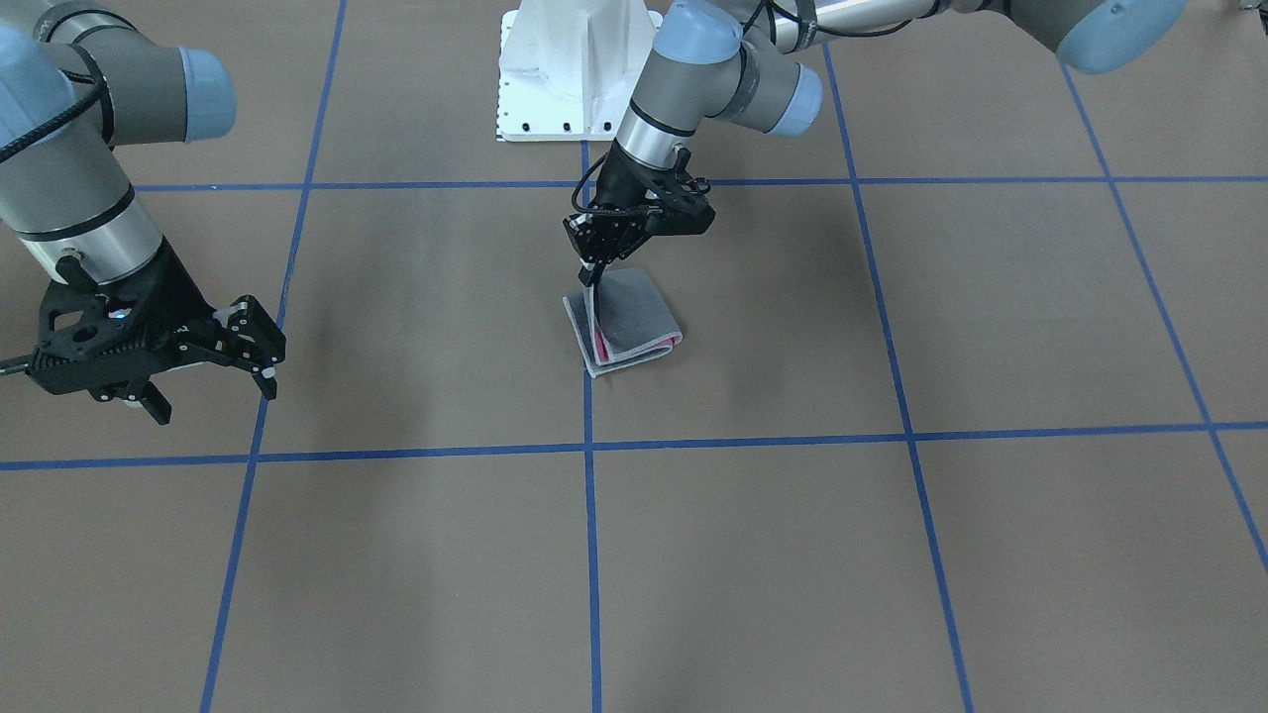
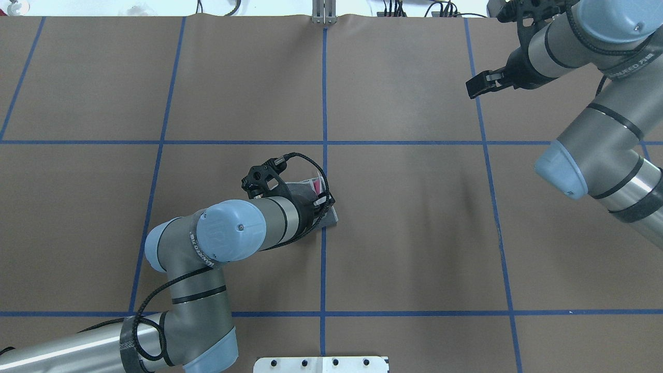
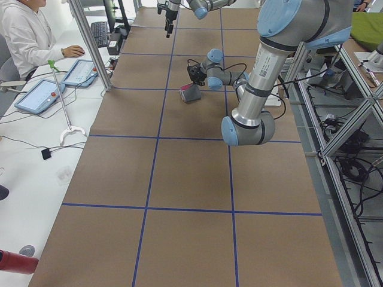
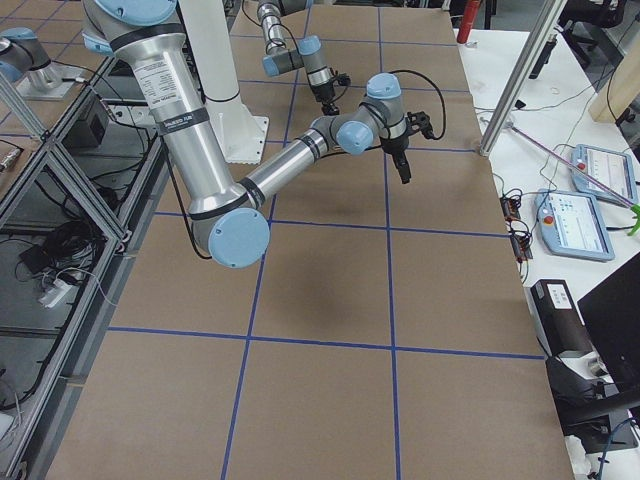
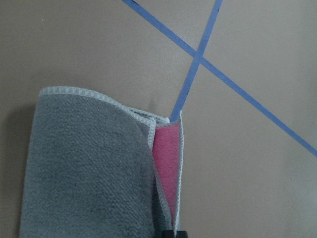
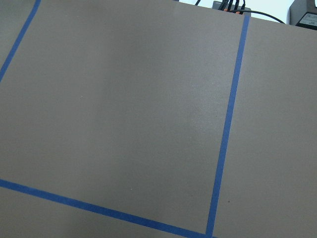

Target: Fold towel twice with both arms

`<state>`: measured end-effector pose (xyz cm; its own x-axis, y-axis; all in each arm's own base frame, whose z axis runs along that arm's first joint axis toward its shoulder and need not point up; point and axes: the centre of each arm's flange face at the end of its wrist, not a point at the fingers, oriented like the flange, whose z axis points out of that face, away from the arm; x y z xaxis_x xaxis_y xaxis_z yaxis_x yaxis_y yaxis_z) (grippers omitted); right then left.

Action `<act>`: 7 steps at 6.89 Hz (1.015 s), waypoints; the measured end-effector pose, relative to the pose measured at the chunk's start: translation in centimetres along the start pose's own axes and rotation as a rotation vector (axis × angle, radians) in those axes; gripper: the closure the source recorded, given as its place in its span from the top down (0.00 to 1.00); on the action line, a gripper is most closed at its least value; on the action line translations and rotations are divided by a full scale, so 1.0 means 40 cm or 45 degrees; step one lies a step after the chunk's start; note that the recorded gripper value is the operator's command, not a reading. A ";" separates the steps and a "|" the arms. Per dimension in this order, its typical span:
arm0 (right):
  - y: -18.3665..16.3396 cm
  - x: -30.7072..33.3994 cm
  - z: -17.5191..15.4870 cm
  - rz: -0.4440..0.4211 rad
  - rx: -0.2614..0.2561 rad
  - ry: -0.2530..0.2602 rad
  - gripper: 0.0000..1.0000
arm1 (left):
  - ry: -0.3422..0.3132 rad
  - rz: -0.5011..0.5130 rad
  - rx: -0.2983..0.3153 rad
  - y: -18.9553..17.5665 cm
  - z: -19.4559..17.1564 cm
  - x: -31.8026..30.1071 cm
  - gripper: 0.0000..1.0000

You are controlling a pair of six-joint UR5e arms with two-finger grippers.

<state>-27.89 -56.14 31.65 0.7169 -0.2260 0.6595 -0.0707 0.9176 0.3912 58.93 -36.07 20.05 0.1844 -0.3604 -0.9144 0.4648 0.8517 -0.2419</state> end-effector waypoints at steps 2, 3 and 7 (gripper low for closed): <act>0.000 -0.002 0.000 -0.001 0.000 -0.001 1.00 | -0.004 -0.006 0.024 -0.001 0.020 0.010 1.00; 0.000 -0.001 -0.001 -0.001 0.001 -0.001 1.00 | -0.005 -0.004 0.027 0.000 0.026 0.017 1.00; -0.002 0.018 0.002 0.012 -0.006 0.015 1.00 | -0.040 0.123 0.005 -0.010 -0.023 0.048 1.00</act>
<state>-27.43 -56.40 32.17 0.7243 -0.2134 0.6557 -0.0743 0.9212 0.3819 58.32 -36.75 18.10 0.2556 -0.2888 -0.9226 0.4472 0.8814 -0.1520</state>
